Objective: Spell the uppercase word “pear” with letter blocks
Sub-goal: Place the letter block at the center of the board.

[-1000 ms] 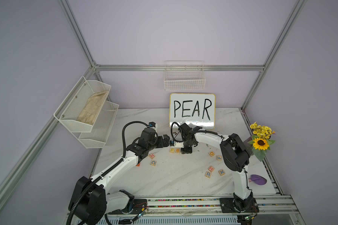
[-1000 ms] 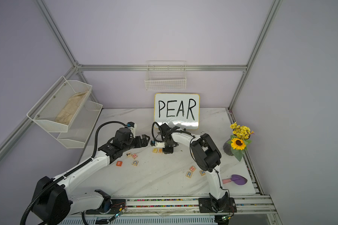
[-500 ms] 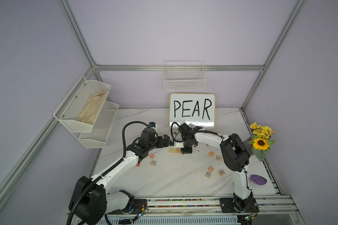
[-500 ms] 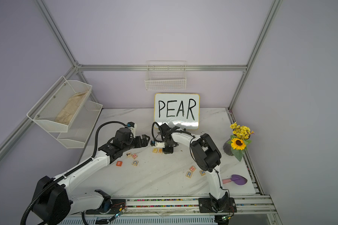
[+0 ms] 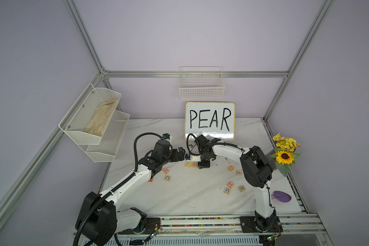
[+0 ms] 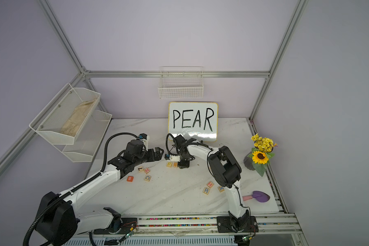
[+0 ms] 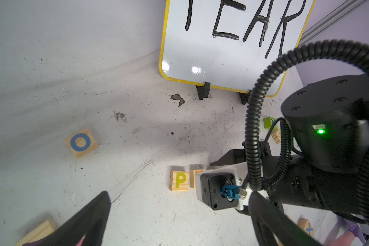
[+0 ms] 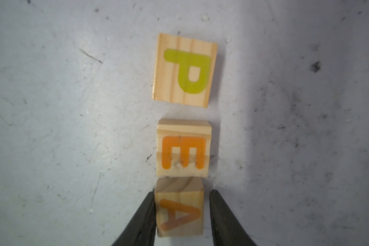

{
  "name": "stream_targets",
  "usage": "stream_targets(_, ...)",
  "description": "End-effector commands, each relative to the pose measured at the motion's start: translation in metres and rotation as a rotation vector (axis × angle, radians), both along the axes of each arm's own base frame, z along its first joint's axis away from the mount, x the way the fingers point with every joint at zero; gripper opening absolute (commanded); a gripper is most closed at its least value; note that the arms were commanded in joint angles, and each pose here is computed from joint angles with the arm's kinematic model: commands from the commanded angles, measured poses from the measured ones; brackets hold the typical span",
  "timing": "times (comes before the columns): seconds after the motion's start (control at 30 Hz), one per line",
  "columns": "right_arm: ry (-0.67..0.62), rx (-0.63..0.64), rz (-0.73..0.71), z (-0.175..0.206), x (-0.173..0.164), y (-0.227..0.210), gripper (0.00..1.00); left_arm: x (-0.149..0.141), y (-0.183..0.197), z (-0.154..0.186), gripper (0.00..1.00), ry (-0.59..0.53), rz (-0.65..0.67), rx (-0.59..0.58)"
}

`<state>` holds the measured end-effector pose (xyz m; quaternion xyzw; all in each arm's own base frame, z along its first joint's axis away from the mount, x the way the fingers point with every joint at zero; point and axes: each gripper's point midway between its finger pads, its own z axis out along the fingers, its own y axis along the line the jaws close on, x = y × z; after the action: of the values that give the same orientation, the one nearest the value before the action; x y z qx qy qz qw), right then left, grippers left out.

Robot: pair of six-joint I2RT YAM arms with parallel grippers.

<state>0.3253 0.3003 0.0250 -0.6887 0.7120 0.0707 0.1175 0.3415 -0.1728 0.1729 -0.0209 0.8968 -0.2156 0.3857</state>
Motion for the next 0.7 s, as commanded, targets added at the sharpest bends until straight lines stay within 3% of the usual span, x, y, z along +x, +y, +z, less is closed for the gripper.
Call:
stream_targets(0.0, 0.089, -0.103, 0.008, -0.027, -0.019, -0.023, 0.54, -0.001, 0.003, -0.012, 1.0, 0.009, 0.003, -0.002)
stream_targets(0.43, 0.081, -0.099, -0.005, -0.029, -0.014, -0.022, 0.54, 0.0, 0.003, -0.015, 1.0, 0.016, 0.003, 0.001)
stream_targets(0.67, -0.015, -0.009, -0.105, -0.004, 0.019, -0.012, 0.54, 0.0, 0.001, -0.017, 1.0, 0.023, -0.003, -0.008)
